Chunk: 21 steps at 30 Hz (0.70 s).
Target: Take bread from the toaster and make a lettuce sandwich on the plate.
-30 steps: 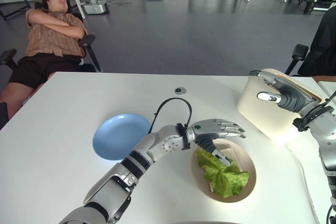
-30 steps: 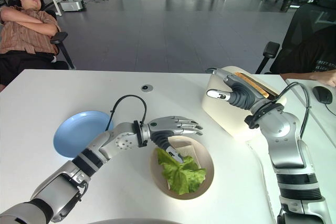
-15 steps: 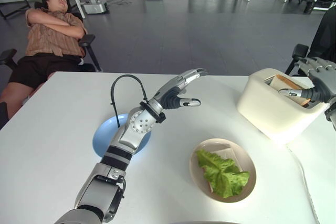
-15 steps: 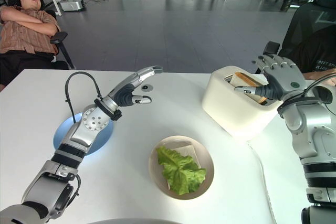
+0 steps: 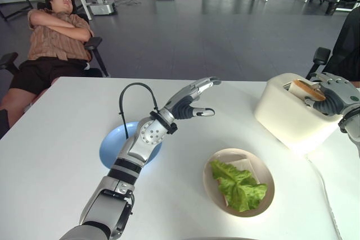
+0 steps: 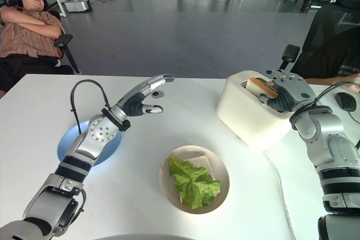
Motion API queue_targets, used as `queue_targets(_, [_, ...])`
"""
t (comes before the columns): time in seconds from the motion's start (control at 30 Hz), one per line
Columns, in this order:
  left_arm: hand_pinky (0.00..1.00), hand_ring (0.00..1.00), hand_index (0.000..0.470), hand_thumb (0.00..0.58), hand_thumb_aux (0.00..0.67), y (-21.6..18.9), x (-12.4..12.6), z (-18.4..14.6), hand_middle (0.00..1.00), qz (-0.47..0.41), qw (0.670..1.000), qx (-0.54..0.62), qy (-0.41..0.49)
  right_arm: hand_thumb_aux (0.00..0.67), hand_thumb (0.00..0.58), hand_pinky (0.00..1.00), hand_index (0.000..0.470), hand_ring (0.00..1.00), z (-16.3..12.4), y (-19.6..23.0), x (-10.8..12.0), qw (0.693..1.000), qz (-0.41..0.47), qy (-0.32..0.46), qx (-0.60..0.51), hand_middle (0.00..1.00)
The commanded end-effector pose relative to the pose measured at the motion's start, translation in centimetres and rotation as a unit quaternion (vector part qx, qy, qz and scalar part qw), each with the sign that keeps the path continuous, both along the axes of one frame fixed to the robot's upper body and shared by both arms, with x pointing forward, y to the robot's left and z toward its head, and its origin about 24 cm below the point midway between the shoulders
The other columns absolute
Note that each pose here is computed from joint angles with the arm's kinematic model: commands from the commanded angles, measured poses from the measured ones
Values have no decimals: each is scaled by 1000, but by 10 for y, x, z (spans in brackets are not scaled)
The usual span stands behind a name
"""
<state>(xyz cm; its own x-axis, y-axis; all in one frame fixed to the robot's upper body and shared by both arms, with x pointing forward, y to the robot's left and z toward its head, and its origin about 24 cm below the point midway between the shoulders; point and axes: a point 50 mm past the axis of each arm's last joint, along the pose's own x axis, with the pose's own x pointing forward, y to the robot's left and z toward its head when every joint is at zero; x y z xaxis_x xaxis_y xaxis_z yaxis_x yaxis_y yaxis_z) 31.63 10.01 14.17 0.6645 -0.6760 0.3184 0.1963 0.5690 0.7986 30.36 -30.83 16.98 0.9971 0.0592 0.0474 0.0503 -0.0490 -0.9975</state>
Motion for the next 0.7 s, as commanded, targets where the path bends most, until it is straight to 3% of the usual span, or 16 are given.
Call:
queue_targets(0.03, [0, 0, 0, 0, 0, 2, 0, -6, 0, 5, 1000, 17, 5, 670, 580, 0, 470, 0, 16, 3, 3, 999, 11, -45, 23, 0])
queue_targets(0.2, [0, 0, 0, 0, 0, 6, 1, -4, 0, 9, 1000, 19, 2, 670, 580, 0, 470, 0, 81, 16, -11, 970, 83, -213, 87, 0])
queue_targets(0.33, [0, 0, 0, 0, 0, 11, 0, -3, 0, 14, 1000, 19, 0, 670, 580, 0, 470, 0, 96, 50, -23, 946, 200, -186, 172, 0])
queue_targets(0.43, [0, 0, 0, 0, 0, 13, -1, -1, 0, 16, 1000, 18, -2, 670, 580, 0, 470, 0, 86, 79, -29, 930, 293, -83, 205, 0])
queue_targets(0.5, [0, 0, 0, 0, 0, 15, -2, 2, 0, 17, 1000, 18, -6, 670, 580, 0, 470, 0, 71, 95, -36, 910, 344, 28, 228, 0])
queue_targets(0.7, [0, 0, 0, 0, 0, 25, -1, 6, 0, 30, 999, 18, -8, 670, 580, 0, 470, 0, 19, 105, -45, 836, 356, 302, 288, 0])
